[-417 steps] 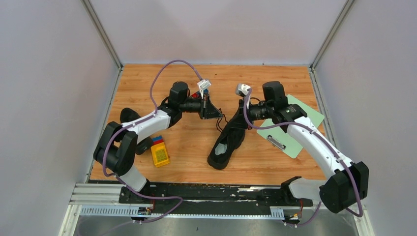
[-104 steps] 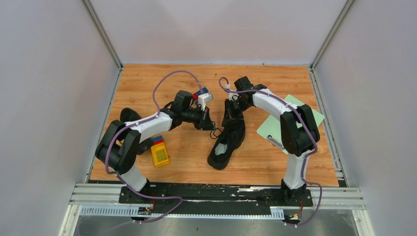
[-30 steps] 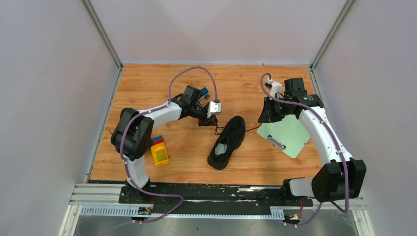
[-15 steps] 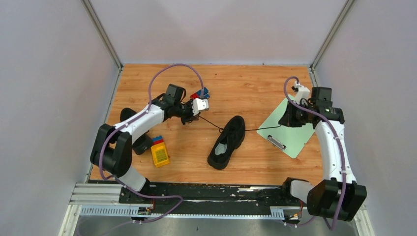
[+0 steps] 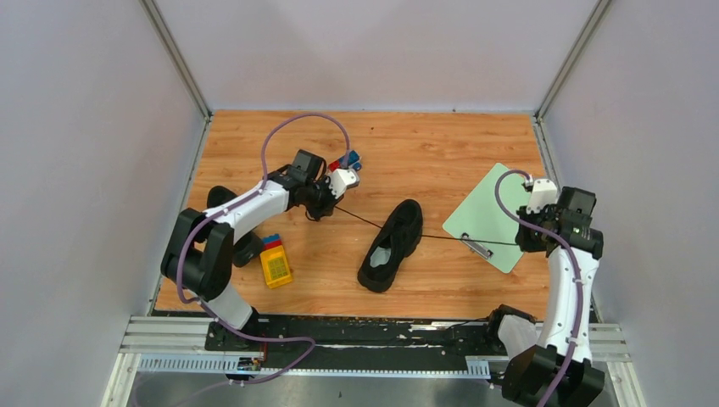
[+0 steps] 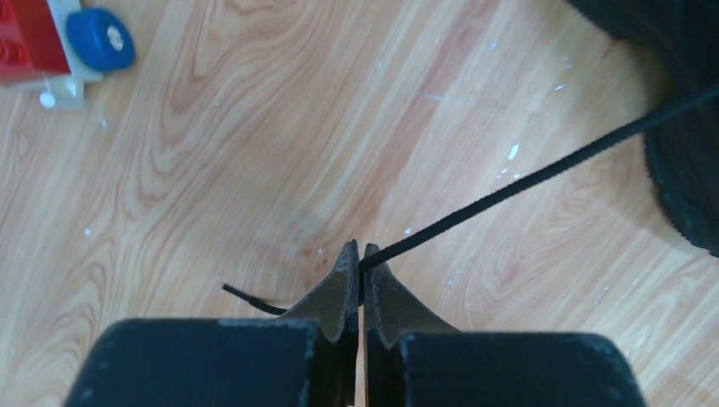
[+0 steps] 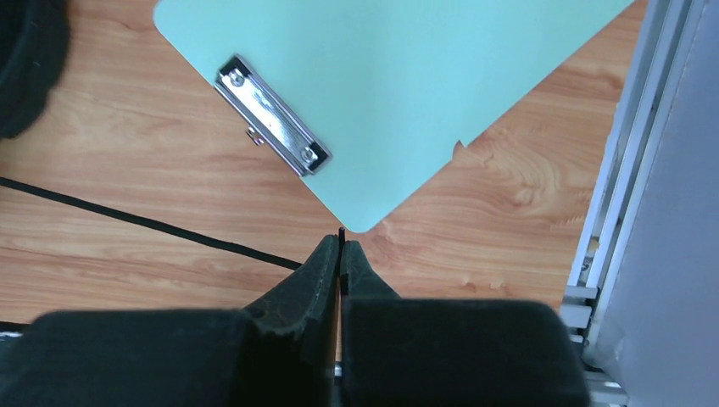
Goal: Tie the shoes
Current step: Tie the shoelace on the shoe.
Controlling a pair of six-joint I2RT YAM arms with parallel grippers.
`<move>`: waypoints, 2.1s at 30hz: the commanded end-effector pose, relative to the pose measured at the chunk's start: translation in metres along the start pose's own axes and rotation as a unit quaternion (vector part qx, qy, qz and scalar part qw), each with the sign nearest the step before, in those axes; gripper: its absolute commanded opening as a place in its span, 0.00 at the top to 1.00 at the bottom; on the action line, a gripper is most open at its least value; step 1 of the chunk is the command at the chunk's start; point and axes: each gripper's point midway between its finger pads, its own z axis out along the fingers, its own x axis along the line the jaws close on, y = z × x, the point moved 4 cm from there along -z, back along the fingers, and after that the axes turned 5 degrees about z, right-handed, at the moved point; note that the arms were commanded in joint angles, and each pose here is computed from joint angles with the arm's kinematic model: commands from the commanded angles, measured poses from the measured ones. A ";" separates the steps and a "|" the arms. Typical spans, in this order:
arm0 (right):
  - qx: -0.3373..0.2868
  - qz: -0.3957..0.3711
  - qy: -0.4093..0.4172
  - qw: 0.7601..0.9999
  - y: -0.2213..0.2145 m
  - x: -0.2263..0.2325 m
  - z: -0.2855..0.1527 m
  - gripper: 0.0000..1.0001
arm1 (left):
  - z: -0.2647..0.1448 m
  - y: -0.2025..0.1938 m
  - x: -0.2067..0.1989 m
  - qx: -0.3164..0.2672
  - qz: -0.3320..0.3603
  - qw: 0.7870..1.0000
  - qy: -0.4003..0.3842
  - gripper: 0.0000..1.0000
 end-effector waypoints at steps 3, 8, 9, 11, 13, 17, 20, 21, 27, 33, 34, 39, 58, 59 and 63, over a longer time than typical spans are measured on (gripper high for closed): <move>0.030 -0.069 -0.063 0.995 -0.029 -0.027 0.017 1.00 | -0.017 -0.018 0.017 0.072 -0.036 0.993 0.081 1.00; 0.035 -0.077 -0.084 0.993 -0.036 -0.039 0.026 1.00 | -0.034 -0.031 0.012 0.089 -0.037 0.989 0.113 1.00; 0.029 -0.078 -0.083 0.993 -0.034 -0.039 0.027 1.00 | -0.043 -0.028 0.005 0.070 -0.033 0.991 0.108 1.00; 0.016 -0.080 -0.070 0.994 -0.028 -0.036 0.026 1.00 | -0.048 -0.026 -0.002 0.062 -0.041 0.992 0.099 1.00; 0.000 -0.082 -0.007 0.997 -0.021 -0.016 0.020 1.00 | -0.049 -0.014 -0.017 0.029 -0.046 0.997 0.052 1.00; -0.055 -0.105 0.131 0.984 -0.001 0.029 0.005 0.98 | -0.044 0.021 -0.075 -0.067 -0.036 0.990 -0.121 1.00; -0.067 -0.120 0.183 0.974 0.012 0.046 0.005 0.70 | -0.037 0.032 -0.096 -0.090 -0.104 0.970 -0.202 1.00; -0.066 -0.120 0.197 0.971 0.016 0.049 0.007 0.63 | -0.030 0.034 -0.097 -0.093 -0.116 0.965 -0.215 1.00; -0.011 -0.117 0.256 0.959 0.021 0.078 0.036 0.54 | -0.003 0.030 -0.091 -0.062 -0.187 0.956 -0.216 1.00; 0.091 -0.172 0.308 0.931 -0.002 0.151 0.088 0.57 | 0.010 0.019 -0.103 -0.053 -0.223 0.945 -0.233 1.00; 0.099 -0.178 0.313 0.928 -0.002 0.158 0.095 0.56 | 0.009 0.020 -0.103 -0.057 -0.223 0.945 -0.231 1.00; 0.142 -0.197 0.346 0.906 0.014 0.194 0.127 0.58 | -0.006 0.022 -0.104 -0.074 -0.207 0.952 -0.211 1.00; -0.011 -0.358 0.389 0.849 0.049 0.200 0.055 0.43 | -0.041 0.020 -0.063 -0.067 -0.138 0.981 -0.116 1.00; -0.020 -0.384 0.389 0.837 0.041 0.196 0.055 0.43 | -0.039 0.018 -0.062 -0.060 -0.140 0.981 -0.118 1.00; -0.049 -0.501 0.394 0.769 0.009 0.183 0.063 0.43 | -0.035 0.023 -0.054 -0.048 -0.134 0.983 -0.119 1.00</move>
